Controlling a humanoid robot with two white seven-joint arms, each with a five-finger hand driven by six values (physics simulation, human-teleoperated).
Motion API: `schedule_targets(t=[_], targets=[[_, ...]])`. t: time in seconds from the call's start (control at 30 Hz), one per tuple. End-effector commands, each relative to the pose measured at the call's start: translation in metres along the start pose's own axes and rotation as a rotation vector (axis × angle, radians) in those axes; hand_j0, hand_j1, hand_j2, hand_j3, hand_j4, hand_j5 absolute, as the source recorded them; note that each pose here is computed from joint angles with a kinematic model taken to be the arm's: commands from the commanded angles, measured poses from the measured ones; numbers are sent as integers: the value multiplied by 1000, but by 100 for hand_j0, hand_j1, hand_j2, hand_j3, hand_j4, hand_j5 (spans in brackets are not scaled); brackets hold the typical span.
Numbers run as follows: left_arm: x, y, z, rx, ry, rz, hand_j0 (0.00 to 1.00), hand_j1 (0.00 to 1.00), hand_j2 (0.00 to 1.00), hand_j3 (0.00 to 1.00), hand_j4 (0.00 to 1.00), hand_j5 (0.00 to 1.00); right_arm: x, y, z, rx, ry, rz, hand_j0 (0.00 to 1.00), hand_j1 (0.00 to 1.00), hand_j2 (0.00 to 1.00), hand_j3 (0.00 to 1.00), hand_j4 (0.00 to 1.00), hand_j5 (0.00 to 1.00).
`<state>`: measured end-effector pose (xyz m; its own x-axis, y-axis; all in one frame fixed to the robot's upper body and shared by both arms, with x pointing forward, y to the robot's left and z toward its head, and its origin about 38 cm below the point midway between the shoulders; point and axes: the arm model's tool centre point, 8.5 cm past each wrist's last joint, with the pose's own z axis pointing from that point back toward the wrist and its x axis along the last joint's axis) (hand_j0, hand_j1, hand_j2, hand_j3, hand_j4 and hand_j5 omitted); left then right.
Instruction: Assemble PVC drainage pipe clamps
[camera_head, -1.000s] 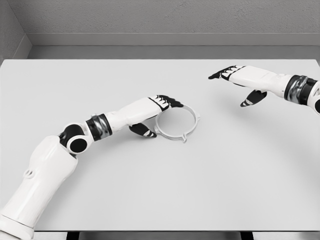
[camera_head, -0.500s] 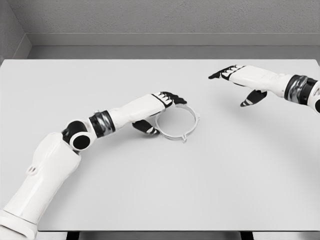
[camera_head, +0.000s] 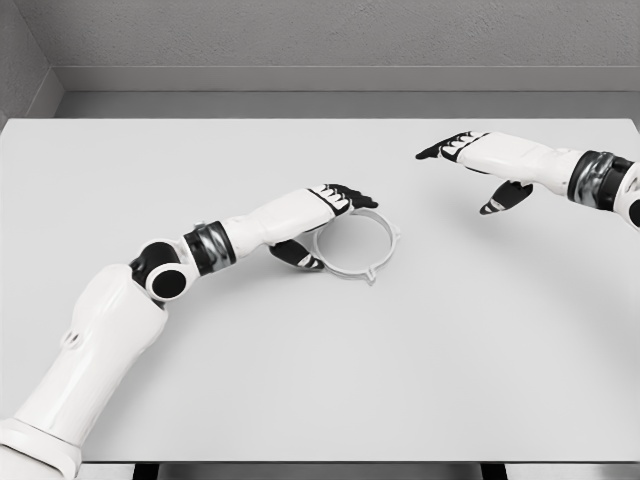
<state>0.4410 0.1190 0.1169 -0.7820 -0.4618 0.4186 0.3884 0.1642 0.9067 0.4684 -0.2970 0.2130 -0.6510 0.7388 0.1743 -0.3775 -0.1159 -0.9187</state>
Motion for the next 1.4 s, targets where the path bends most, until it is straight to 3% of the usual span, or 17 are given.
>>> schedule_targets(t=[0.0, 1.1, 1.17, 1.23, 1.3, 1.37], targets=[[0, 0, -1, 5, 0, 8, 100, 100, 100, 100, 100, 100, 0, 0, 0, -2, 0, -4, 100, 100, 100, 100, 100, 100], [-2, 9, -4, 27, 2, 10, 100, 100, 100, 100, 100, 100, -2, -1, 3, -1, 2, -3, 100, 100, 100, 100, 100, 100], [-2, 17, 9, 28, 3, -30, 100, 100, 100, 100, 100, 100, -5, 0, 7, 7, 13, 0, 100, 100, 100, 100, 100, 100], [-4, 26, 29, 53, -3, -14, 100, 100, 100, 100, 100, 100, -5, 1, 7, 10, 11, 5, 100, 100, 100, 100, 100, 100], [-17, 42, 61, 63, 24, -17, 100, 100, 100, 100, 100, 100, -2, 5, 4, 26, 3, 7, 100, 100, 100, 100, 100, 100], [-28, 73, 105, 116, 47, -2, 100, 100, 100, 100, 100, 100, -2, 5, 4, 29, 2, 10, 100, 100, 100, 100, 100, 100]])
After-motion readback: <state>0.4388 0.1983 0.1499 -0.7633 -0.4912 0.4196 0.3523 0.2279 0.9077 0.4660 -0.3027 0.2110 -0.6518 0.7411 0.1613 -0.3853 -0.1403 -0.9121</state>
